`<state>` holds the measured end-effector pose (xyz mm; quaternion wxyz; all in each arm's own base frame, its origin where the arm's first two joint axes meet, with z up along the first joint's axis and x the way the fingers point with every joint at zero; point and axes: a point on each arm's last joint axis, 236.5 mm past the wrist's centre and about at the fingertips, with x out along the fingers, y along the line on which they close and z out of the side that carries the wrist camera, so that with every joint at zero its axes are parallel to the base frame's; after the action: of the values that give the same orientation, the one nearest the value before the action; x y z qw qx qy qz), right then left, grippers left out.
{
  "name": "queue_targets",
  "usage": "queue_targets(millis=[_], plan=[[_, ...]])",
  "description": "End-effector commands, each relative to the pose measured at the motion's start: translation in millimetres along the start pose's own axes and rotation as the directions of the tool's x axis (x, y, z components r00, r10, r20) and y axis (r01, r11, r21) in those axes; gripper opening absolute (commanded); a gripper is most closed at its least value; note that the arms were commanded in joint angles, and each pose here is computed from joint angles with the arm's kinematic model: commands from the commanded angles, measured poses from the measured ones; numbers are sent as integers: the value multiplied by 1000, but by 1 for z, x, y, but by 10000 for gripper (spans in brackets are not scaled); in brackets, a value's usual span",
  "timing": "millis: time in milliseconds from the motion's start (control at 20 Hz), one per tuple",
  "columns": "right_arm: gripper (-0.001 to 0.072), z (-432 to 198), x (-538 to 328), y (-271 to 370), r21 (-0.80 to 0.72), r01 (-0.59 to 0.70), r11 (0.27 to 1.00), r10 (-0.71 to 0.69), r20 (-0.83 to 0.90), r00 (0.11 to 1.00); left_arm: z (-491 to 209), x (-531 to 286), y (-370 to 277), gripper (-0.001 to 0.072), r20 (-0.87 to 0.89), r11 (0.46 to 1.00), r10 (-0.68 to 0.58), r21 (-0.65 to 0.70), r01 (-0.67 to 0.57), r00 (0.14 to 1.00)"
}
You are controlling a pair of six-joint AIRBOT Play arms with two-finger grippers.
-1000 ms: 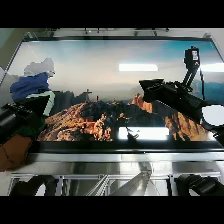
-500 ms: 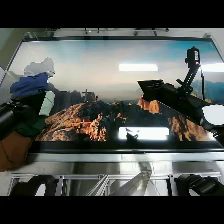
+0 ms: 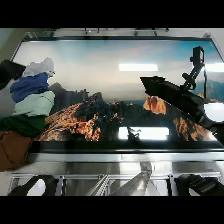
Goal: Fold the shirts.
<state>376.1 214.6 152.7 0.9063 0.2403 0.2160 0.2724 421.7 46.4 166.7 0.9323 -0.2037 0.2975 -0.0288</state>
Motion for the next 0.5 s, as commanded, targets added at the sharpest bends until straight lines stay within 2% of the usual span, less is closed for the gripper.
queue_targets(millis=[0,150,300,450], plan=[[14,-3,6,-15,21,30,999,-30,-12,999,16,82,72,716,-177,999,13,-44,-21,984],[14,-14,15,-25,31,48,998,-47,-43,998,8,164,111,717,-308,1000,6,-17,-11,952],[15,-25,23,-34,40,66,997,-63,-73,995,-9,228,130,717,-381,998,30,68,-4,924],[15,-35,29,-42,48,82,995,-77,-100,992,-11,267,151,719,-292,992,103,105,-75,951]])
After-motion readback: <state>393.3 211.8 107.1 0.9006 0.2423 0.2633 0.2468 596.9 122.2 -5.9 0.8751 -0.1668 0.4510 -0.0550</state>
